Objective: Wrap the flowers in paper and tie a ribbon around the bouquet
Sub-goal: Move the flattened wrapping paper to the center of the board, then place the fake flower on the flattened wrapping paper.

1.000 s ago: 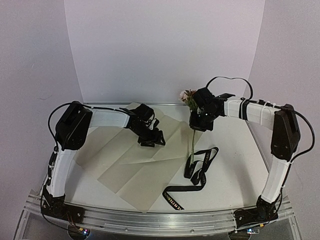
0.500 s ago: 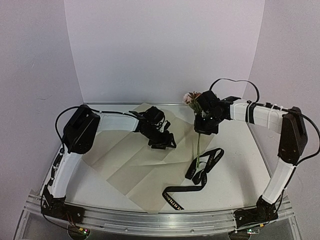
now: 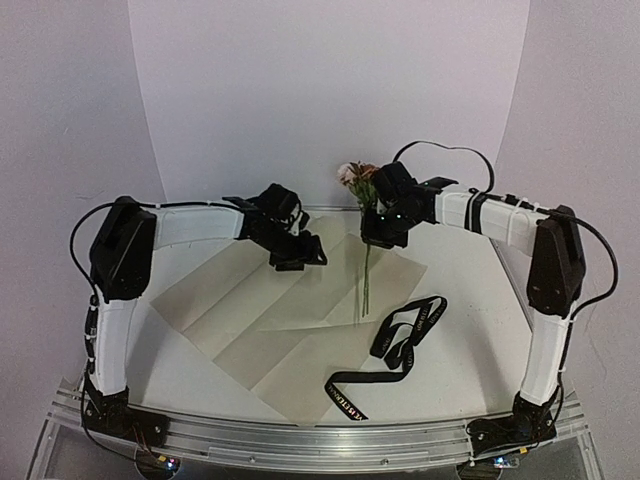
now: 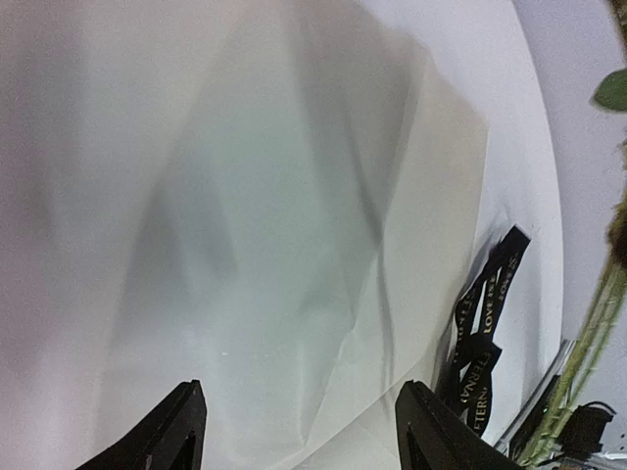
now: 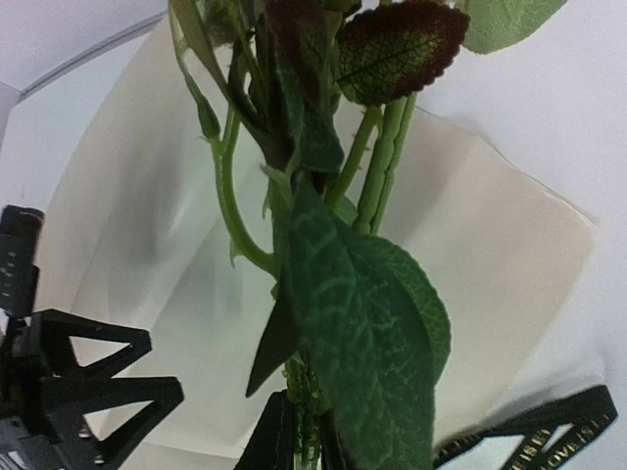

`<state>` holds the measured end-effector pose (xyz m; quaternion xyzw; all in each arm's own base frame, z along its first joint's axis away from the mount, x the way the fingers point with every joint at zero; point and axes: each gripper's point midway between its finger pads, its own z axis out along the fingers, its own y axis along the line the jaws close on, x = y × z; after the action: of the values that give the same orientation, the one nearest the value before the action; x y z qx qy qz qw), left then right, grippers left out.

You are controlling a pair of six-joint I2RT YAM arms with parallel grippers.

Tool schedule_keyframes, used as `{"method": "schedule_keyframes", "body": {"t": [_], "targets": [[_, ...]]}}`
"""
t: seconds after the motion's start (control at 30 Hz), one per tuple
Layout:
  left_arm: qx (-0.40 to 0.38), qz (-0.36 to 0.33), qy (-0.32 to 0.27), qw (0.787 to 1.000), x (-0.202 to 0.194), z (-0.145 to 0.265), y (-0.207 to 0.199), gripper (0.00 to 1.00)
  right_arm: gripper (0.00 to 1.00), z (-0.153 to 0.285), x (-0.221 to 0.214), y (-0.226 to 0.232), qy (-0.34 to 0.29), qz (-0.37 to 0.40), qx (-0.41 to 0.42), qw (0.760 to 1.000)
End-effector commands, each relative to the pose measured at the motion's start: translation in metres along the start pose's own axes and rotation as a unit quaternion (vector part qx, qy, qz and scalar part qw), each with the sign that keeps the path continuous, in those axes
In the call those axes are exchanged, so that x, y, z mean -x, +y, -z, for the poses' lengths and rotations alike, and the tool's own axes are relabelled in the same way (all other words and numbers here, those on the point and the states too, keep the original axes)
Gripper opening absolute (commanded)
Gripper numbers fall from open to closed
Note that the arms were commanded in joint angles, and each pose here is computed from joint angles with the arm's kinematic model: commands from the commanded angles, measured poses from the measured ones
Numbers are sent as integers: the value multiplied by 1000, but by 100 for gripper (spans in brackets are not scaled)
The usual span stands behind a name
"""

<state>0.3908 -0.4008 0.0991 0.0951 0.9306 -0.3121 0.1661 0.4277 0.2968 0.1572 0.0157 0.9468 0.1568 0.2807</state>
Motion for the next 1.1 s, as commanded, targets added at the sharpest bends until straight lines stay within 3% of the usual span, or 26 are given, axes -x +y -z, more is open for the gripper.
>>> {"method": "schedule_keyframes", "body": {"t": [0.0, 0.3, 0.63, 0.83, 0.93, 1.07], "targets": [[26, 46, -69, 996, 32, 68, 32, 69, 0, -17, 20, 61, -24, 20, 63, 998], [46, 74, -56, 995, 2, 92, 78, 66, 0, -81, 24, 124, -31, 22, 142, 989], [47, 87, -33, 995, -20, 82, 90, 65, 1, -140, 5, 125, -7, 10, 142, 990], [53, 93, -25, 994, -23, 74, 98, 65, 20, -141, 5, 124, -3, 6, 144, 990], [57, 97, -22, 993, -23, 71, 103, 64, 38, -138, 3, 122, 4, -1, 143, 990], [60, 100, -23, 993, -20, 69, 108, 64, 55, -124, 6, 121, 3, -4, 143, 990]]}}
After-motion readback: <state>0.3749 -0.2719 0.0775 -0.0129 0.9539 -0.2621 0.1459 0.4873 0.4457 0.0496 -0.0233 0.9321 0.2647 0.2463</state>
